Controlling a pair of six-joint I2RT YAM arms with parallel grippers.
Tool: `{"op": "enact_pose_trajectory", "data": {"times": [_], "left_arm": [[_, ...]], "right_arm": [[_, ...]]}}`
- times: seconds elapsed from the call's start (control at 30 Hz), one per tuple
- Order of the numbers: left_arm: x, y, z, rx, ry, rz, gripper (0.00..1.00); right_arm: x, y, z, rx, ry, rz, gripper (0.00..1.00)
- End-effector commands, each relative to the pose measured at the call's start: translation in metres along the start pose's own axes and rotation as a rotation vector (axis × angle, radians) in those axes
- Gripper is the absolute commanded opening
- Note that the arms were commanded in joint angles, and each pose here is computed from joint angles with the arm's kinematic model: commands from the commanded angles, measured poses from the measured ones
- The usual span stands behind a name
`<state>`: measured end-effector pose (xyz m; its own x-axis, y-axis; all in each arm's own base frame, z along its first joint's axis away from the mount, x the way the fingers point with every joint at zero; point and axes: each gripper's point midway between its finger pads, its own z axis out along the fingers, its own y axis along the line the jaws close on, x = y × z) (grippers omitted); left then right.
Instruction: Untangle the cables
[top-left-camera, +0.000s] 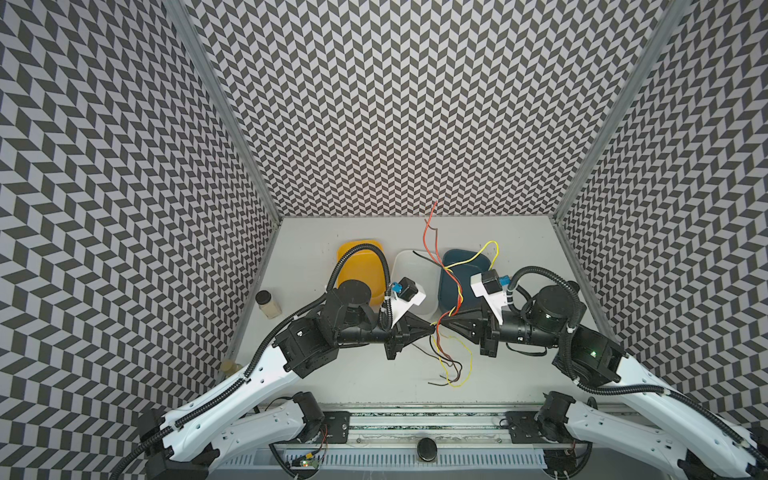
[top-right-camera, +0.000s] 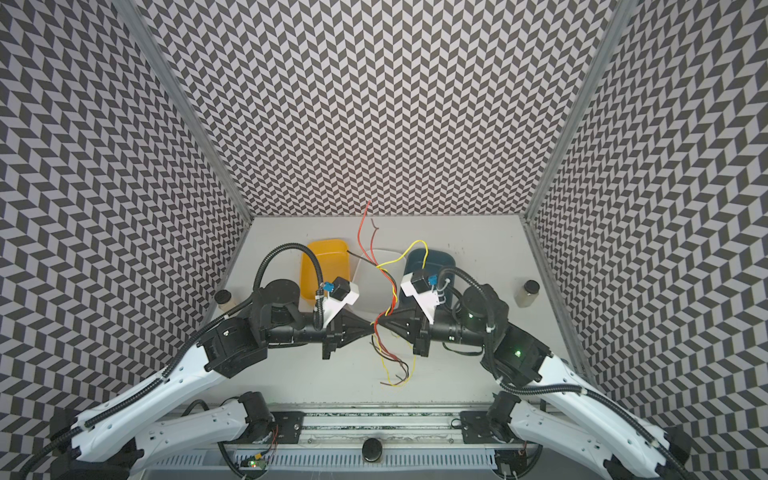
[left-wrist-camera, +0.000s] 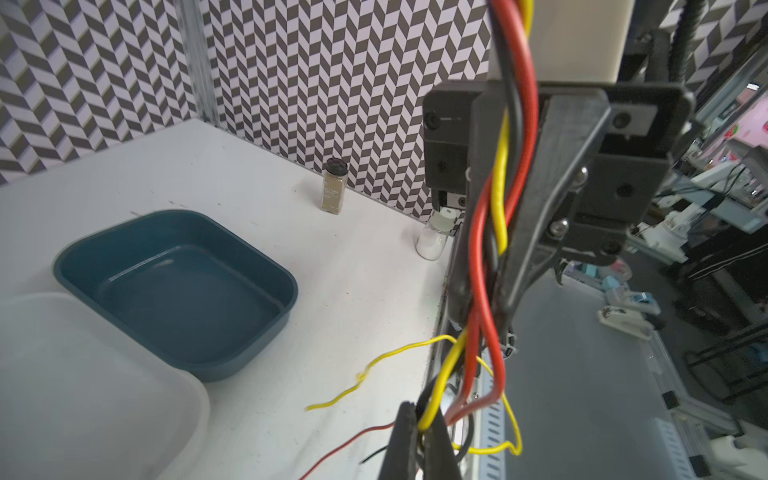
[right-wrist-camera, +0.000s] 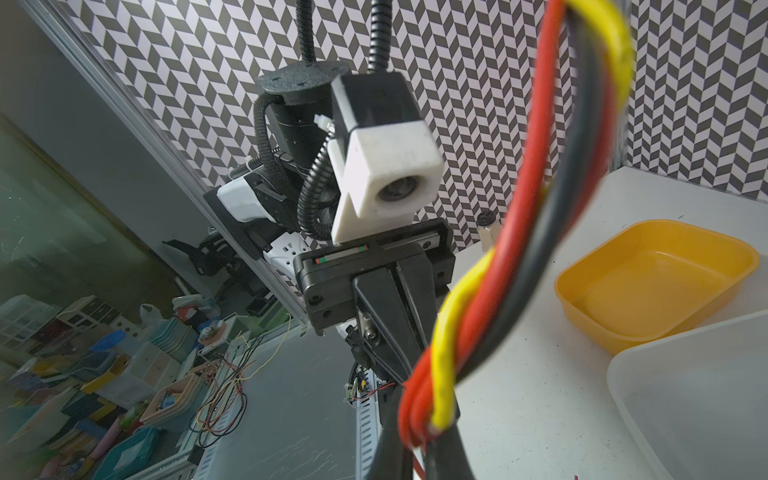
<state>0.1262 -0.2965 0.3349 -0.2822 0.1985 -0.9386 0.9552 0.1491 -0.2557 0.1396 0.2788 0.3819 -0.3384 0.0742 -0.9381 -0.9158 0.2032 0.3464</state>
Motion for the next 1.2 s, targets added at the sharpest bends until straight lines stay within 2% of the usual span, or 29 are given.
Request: {"op": "enact_pose_trajectory", "data": {"times": [0.0, 0.1, 0.23, 0.33, 0.53, 0.67, 0.87, 1.03, 1.17], "left_arm": [[-0.009, 0.004, -0.004, -0.028, -0.039, 0.018, 0.0], [-0.01, 0.017, -0.005, -0.105, -0.05, 0.001, 0.0], [-0.01, 0.034, -0.007, -0.194, -0.06, -0.021, 0.0], [-0.01, 0.039, -0.006, -0.217, -0.061, -0.04, 0.0], [-0.008, 0.043, -0.001, -0.216, -0.052, -0.059, 0.0], [-0.006, 0.041, 0.001, -0.201, -0.043, -0.061, 0.0], [-0.005, 0.038, 0.002, -0.184, -0.033, -0.056, 0.0], [-0.005, 0.038, 0.001, -0.188, -0.027, -0.048, 0.0], [-0.005, 0.039, 0.001, -0.189, -0.023, -0.048, 0.0]], "right_arm": [[-0.001, 0.0, 0.001, -0.001, -0.01, -0.029, 0.02], [0.002, -0.006, 0.002, 0.026, -0.01, -0.025, 0.09], [0.004, -0.009, 0.003, 0.034, -0.013, -0.022, 0.23], [0.006, -0.011, 0.005, 0.036, -0.013, -0.015, 0.33], [0.012, -0.015, 0.016, 0.005, -0.019, 0.024, 0.44], [0.015, -0.02, 0.024, 0.004, -0.009, 0.031, 0.45], [0.002, -0.032, 0.022, 0.086, -0.057, 0.018, 0.42], [0.002, -0.052, 0.016, 0.214, -0.052, 0.01, 0.39], [0.005, -0.048, 0.022, 0.171, -0.046, 0.032, 0.36]]}}
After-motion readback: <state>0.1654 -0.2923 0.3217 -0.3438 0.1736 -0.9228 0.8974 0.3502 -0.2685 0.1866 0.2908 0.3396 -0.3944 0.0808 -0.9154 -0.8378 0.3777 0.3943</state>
